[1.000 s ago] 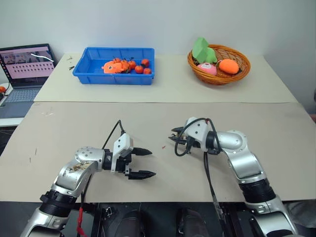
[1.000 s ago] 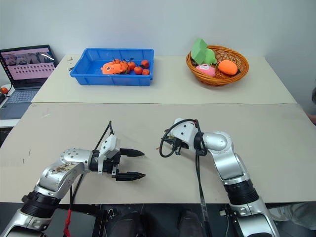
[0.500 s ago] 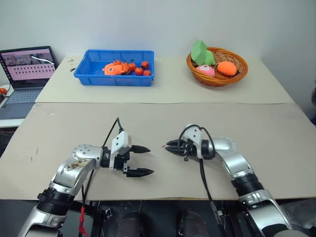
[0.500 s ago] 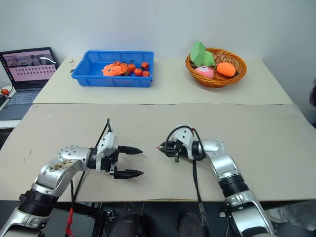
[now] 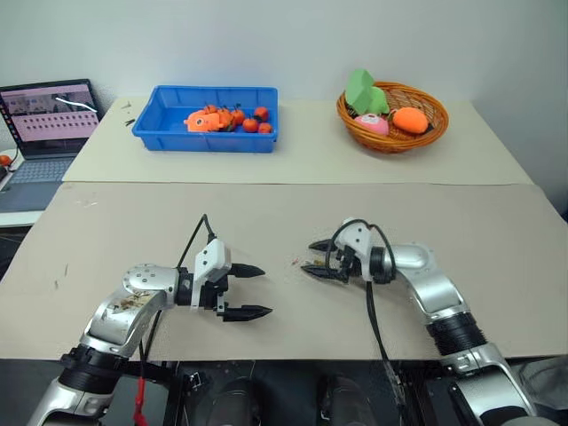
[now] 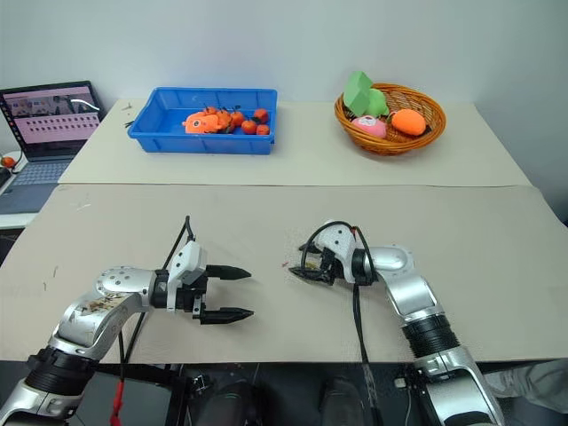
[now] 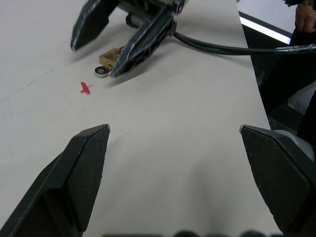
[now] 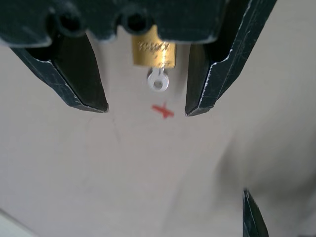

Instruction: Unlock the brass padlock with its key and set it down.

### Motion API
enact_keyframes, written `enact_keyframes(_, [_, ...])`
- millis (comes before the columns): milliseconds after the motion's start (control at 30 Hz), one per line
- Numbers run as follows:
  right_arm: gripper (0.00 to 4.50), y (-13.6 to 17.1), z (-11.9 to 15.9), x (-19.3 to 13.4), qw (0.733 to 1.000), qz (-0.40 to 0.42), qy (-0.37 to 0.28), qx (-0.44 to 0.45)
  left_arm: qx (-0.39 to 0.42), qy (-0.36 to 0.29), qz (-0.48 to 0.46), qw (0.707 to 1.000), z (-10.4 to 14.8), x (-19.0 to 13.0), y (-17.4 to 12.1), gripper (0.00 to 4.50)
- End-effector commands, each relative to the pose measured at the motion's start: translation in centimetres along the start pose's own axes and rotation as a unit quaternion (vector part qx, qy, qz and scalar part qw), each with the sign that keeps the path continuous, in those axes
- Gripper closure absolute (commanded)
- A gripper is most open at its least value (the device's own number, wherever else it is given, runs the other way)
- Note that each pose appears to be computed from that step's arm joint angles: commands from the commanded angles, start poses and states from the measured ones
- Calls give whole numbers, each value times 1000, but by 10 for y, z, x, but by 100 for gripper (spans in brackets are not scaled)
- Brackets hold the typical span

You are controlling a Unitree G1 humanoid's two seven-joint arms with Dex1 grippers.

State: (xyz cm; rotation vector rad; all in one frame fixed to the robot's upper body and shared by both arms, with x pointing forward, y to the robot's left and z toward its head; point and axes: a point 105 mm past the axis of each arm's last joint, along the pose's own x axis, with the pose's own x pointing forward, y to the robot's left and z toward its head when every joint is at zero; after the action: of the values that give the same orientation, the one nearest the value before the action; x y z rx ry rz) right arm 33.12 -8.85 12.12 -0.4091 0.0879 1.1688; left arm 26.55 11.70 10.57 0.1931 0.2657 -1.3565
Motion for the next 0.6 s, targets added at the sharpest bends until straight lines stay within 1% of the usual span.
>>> enact_keyframes(33, [148,1,25,-16,1000,8,-25,-10,12,-9,1,1000,6,-2,-1,0])
enact_keyframes(133, [148,10,23,-29,999,37,-7,-15,11,-9,2,1000,6,-2,-1,0])
enact_keyframes(267, [148,11,10,-33,998,50,20,-16,10,-8,2,1000,5,-3,-1,0])
enact_keyframes(600, [148,-9,-18,-17,999,36,38,-4,8,-2,11,1000,4,-9,-3,0])
